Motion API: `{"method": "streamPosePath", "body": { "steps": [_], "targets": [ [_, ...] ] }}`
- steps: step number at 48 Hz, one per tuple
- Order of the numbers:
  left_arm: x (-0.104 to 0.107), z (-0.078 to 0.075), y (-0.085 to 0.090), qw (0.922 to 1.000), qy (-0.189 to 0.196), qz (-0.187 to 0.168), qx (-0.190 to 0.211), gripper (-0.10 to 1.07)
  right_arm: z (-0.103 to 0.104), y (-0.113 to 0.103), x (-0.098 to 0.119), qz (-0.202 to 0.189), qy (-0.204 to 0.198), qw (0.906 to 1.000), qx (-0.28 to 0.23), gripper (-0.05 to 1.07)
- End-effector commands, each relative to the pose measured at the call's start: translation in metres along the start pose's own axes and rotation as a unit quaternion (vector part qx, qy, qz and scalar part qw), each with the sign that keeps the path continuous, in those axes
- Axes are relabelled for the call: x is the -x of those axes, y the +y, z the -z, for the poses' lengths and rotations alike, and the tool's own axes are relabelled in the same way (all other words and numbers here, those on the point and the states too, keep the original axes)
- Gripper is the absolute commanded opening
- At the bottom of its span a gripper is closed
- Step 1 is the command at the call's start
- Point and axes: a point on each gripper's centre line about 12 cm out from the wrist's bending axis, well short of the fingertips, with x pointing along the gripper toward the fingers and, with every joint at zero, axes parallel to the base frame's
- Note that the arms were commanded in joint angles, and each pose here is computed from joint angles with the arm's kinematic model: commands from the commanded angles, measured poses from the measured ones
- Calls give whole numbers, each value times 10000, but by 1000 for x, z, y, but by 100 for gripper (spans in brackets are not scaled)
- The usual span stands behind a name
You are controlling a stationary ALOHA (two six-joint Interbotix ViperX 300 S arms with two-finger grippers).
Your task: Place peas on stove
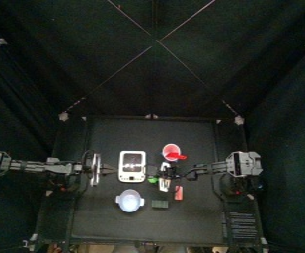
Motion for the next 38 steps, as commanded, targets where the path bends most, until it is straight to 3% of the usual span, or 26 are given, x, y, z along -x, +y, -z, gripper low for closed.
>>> {"method": "streamPosePath", "body": {
  "steps": [1, 10, 15, 27, 34, 38],
  "targets": [
    [-2, -5, 0, 10000, -77, -9, 8, 32, -16, 2, 17, -61, -373, 9993, -69, 55],
    [-1, -3, 0, 10000, -61, -2, 15, 32, -36, 4, 28, -230, -841, 9951, -469, 55],
    [-1, -3, 0, 10000, -62, -10, 8, 32, -52, -1, 37, -362, -1156, 9877, -987, 55],
    [-1, -3, 0, 10000, -54, -2, 7, 32, -81, -29, 50, -508, -1783, 9507, -2485, 55],
    [-1, -3, 0, 10000, -61, -2, 7, 32, -92, -49, 52, -461, -2333, 9220, -3057, 55],
    [-1, -3, 0, 10000, -54, -10, 8, 32, -93, -59, 49, -410, -2474, 9119, -3249, 55]
  ]
}}
